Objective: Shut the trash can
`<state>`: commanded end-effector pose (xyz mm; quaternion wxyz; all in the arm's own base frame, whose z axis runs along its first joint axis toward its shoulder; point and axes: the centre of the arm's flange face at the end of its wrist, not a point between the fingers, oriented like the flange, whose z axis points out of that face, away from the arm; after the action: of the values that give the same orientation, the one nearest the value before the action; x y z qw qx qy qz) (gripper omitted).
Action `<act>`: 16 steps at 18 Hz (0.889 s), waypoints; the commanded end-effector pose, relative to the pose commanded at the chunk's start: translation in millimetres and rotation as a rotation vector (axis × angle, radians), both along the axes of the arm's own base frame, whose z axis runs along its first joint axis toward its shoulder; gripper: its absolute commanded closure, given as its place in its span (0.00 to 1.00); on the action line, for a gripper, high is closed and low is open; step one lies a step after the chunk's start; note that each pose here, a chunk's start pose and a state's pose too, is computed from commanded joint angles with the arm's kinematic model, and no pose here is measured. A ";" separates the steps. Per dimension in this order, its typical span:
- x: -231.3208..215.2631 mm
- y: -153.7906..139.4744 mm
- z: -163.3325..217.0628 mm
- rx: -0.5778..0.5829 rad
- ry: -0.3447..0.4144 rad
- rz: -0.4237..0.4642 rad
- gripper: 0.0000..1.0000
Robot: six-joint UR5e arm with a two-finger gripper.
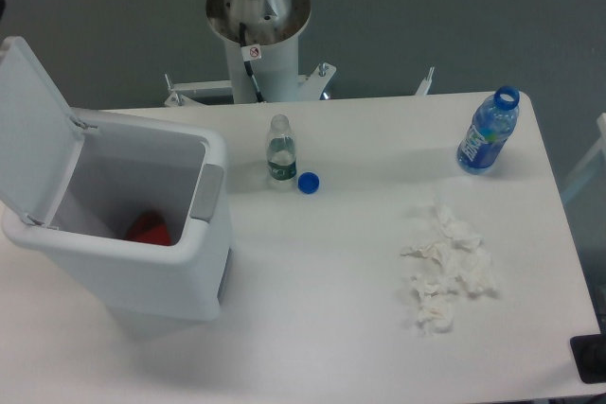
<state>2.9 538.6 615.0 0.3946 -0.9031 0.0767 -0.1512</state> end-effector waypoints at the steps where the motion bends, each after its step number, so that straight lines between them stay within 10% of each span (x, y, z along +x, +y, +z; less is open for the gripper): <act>1: 1.6 0.0 -1.0 -0.003 -0.002 -0.002 0.00; 16: 2.2 16.6 -33.0 -0.062 -0.011 -0.010 0.00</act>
<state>5.2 555.2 582.0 0.3661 -0.9136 0.0745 -0.1605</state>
